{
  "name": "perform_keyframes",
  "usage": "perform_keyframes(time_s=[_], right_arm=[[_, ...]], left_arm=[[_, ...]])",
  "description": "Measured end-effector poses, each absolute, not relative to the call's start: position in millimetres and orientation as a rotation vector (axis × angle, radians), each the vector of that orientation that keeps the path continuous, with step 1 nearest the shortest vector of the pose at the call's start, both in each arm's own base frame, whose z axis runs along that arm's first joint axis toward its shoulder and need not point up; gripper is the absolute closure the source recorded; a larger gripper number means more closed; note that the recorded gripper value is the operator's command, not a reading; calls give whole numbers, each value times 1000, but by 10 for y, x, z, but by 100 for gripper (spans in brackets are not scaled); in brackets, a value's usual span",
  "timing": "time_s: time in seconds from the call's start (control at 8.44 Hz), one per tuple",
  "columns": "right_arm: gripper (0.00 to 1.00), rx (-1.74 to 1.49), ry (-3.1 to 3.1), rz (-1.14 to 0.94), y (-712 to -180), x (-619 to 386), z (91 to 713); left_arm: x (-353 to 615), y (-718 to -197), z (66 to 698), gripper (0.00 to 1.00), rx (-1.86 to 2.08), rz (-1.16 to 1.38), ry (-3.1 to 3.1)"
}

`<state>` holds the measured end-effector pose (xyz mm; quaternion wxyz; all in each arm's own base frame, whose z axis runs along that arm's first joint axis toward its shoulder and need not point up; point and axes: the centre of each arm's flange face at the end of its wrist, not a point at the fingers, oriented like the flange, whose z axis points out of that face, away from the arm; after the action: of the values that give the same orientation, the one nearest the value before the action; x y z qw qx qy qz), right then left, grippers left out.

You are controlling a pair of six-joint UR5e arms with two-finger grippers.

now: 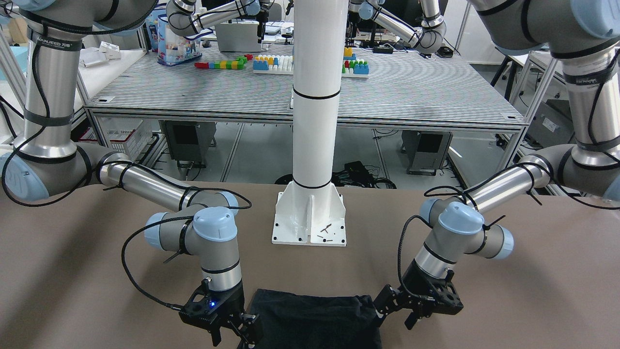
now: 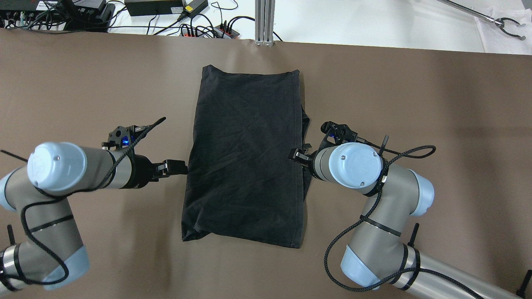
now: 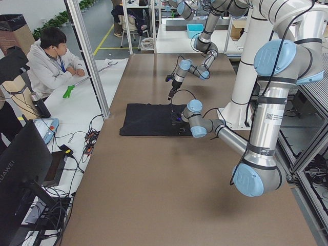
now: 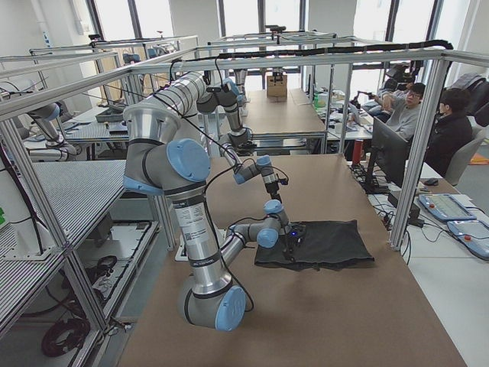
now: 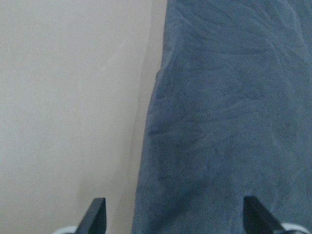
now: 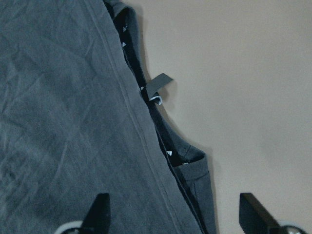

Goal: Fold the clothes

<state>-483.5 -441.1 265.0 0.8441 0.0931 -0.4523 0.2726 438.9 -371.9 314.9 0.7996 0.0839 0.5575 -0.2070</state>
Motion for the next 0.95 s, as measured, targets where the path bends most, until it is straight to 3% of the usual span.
perform_keyframes(time_s=[0.59,0.71,0.83,0.95], right_arm=[[6,204,-963,600,-4305,-4889,2627],[6,209,-963,599,-4293,-4901,2625],[6,213,-962,597,-4270,-4923,2623],[6,214,-961,596,-4256,-4937,2624]], left_arm=[[4830,-2959,3438,2,97,-659,1172],[4857,-2936,3501,23,100,-672,1161],[4907,-2894,3536,35,108,-676,1154],[4944,-2865,3537,35,118,-679,1154]])
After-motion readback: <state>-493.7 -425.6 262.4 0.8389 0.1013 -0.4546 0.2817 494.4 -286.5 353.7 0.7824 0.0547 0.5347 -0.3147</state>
